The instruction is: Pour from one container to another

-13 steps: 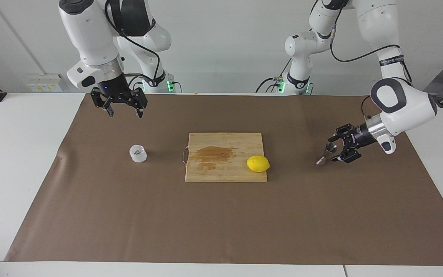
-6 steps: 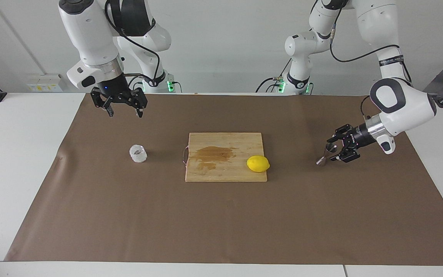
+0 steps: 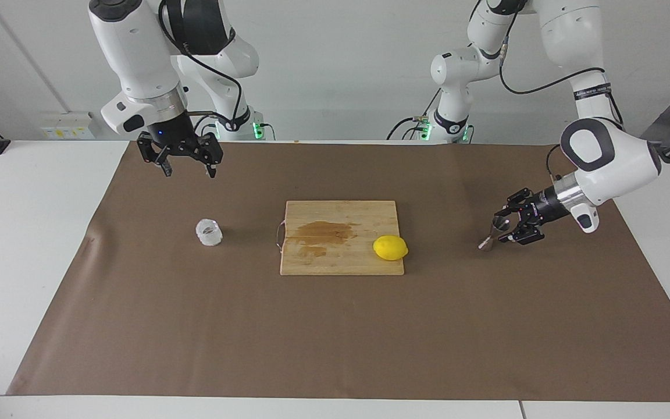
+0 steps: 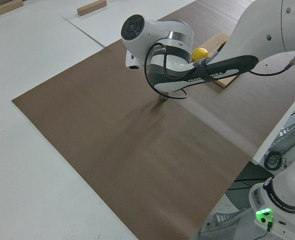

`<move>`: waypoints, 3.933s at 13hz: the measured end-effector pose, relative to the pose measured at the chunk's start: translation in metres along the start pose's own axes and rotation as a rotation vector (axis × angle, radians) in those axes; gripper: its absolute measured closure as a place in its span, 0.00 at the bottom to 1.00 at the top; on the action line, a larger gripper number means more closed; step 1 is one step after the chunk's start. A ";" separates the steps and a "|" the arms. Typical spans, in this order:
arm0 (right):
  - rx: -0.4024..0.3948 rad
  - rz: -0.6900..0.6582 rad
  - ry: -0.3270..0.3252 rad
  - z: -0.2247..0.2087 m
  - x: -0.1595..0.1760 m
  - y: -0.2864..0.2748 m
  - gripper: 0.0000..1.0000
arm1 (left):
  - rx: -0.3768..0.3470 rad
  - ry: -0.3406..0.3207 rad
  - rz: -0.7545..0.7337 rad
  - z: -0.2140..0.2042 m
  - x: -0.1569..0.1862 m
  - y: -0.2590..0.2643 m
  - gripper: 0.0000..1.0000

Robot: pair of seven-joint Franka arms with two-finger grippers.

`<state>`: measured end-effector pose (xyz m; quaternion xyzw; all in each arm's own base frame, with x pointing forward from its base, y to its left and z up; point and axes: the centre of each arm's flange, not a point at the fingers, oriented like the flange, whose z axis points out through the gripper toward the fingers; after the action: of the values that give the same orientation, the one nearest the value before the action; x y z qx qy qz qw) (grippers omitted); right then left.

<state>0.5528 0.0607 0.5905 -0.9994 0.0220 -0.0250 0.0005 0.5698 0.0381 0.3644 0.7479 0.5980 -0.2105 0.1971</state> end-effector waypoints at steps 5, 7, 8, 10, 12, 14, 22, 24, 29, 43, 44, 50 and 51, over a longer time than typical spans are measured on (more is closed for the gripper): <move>0.000 0.000 0.000 0.000 0.000 0.000 0.00 | 0.000 0.000 -0.001 0.000 0.000 0.000 0.29; 0.000 0.000 0.000 0.000 0.000 0.000 0.00 | 0.000 0.000 -0.001 0.000 0.001 0.000 0.32; 0.000 0.000 0.000 0.000 0.000 0.000 0.00 | 0.000 0.000 -0.001 0.000 0.001 0.000 0.32; 0.000 0.000 0.000 0.000 0.000 0.000 0.00 | 0.000 0.000 -0.001 -0.001 0.001 0.000 0.34; 0.000 0.000 0.000 0.000 0.000 0.000 0.00 | 0.001 0.000 -0.001 0.000 0.001 -0.001 0.44; 0.000 0.000 0.000 0.000 0.000 0.000 0.00 | 0.001 0.000 -0.001 0.000 0.001 -0.001 0.49; 0.000 0.000 0.000 0.000 0.000 0.000 0.00 | 0.007 -0.014 0.021 -0.014 -0.009 0.007 0.49; 0.000 0.000 0.000 0.000 0.000 0.000 0.00 | 0.024 -0.034 0.012 -0.029 -0.026 0.015 0.49; 0.000 0.000 0.000 0.000 0.000 0.000 0.00 | 0.080 -0.047 -0.006 -0.029 -0.120 0.047 0.49; 0.000 0.000 0.000 0.000 0.000 0.000 0.00 | 0.029 -0.059 -0.035 0.139 -0.384 0.058 0.49; 0.000 0.000 0.000 0.000 0.000 0.000 0.00 | 0.026 -0.057 -0.030 0.154 -0.392 0.057 0.49; 0.000 0.000 0.000 0.000 0.000 0.000 0.00 | 0.042 -0.046 -0.029 0.201 -0.395 0.055 0.49; 0.000 0.000 0.000 0.000 0.000 0.000 0.00 | 0.048 -0.044 -0.027 0.206 -0.395 0.054 0.49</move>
<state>0.5528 0.0607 0.5905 -0.9994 0.0219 -0.0250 0.0005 0.5284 -0.4067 0.4123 0.7395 0.5983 -0.2440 0.1891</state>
